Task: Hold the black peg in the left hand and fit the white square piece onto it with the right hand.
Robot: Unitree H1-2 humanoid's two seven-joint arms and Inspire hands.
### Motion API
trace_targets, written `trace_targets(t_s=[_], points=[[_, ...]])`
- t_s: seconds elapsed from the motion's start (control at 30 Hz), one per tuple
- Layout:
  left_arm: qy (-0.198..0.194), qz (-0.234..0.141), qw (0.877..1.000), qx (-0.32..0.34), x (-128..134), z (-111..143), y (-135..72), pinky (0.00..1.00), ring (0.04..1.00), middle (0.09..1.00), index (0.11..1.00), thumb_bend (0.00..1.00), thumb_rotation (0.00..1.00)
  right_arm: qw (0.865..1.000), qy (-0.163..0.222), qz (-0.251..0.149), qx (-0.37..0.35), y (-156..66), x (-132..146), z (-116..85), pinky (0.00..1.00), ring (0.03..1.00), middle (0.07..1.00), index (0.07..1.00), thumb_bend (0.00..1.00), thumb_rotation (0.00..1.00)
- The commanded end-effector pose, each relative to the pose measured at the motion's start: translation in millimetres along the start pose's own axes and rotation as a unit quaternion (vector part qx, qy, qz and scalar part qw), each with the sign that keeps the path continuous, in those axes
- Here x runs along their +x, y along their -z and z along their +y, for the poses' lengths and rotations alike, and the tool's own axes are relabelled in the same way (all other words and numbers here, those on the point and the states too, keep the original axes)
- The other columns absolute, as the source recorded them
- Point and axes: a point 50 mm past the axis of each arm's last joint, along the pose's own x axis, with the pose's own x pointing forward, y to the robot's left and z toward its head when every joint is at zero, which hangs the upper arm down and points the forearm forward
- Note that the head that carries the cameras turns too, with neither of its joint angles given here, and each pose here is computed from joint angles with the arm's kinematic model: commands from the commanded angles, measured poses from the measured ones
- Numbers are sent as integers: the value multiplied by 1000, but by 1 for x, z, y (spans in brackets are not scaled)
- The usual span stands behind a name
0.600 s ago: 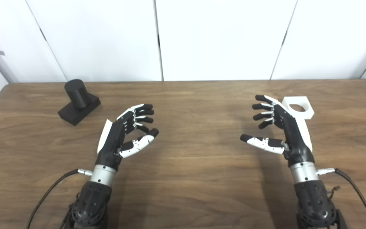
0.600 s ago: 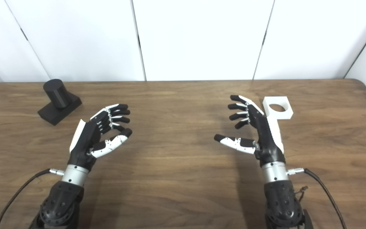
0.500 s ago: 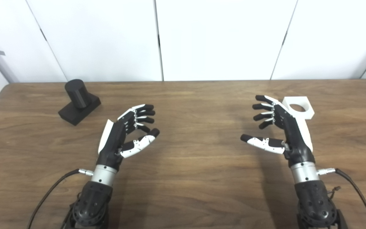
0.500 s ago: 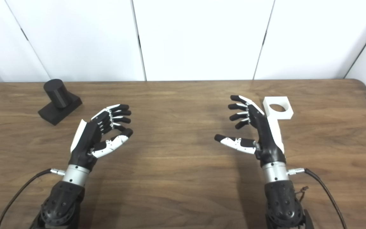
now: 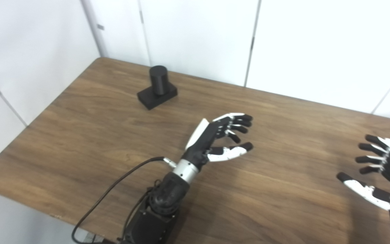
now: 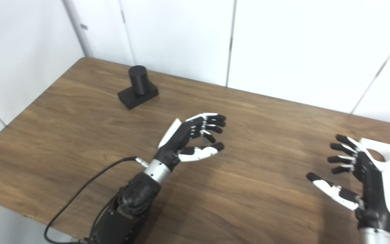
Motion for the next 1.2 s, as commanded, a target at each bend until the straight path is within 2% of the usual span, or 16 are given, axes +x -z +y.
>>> trace_targets(t_s=[0.0, 0.17, 0.4, 0.53, 0.63, 0.8, 1.03, 1.17], points=[[-8, -38, 999, 9, 12, 3, -15, 549, 704, 754, 743, 601, 133, 999, 10, -30, 6, -19, 9, -3, 482, 624, 727, 779, 584, 0], [-12, -42, 999, 5, 11, 5, -16, 539, 697, 748, 736, 591, 85, 1000, 13, -25, 4, -28, 8, -1, 484, 615, 722, 768, 584, 0], [-15, -43, 999, 3, 11, 4, -18, 545, 688, 738, 734, 590, 71, 999, 15, -31, 0, -32, 9, -2, 472, 603, 712, 755, 587, 0], [-26, -58, 996, 55, 14, 12, -24, 526, 688, 740, 732, 623, 72, 1000, 15, -27, 2, -33, 9, -2, 476, 607, 711, 750, 586, 0], [-42, -61, 992, 105, 17, 27, -33, 526, 680, 744, 737, 667, 103, 1000, 14, -25, 5, -33, 9, -1, 477, 608, 712, 752, 582, 0], [-57, -52, 985, 153, 22, 62, -46, 534, 677, 745, 739, 719, 164, 1000, 15, -22, 5, -33, 9, -1, 471, 607, 713, 749, 578, 0], [-54, -33, 971, 231, 30, 108, -65, 574, 723, 784, 763, 700, 236, 1000, 13, -22, 3, -33, 9, -2, 466, 603, 711, 745, 574, 0], [-66, -26, 963, 261, 35, 125, -74, 613, 742, 785, 762, 725, 253, 1000, 14, -20, 7, -33, 8, -2, 471, 604, 712, 744, 570, 0]])
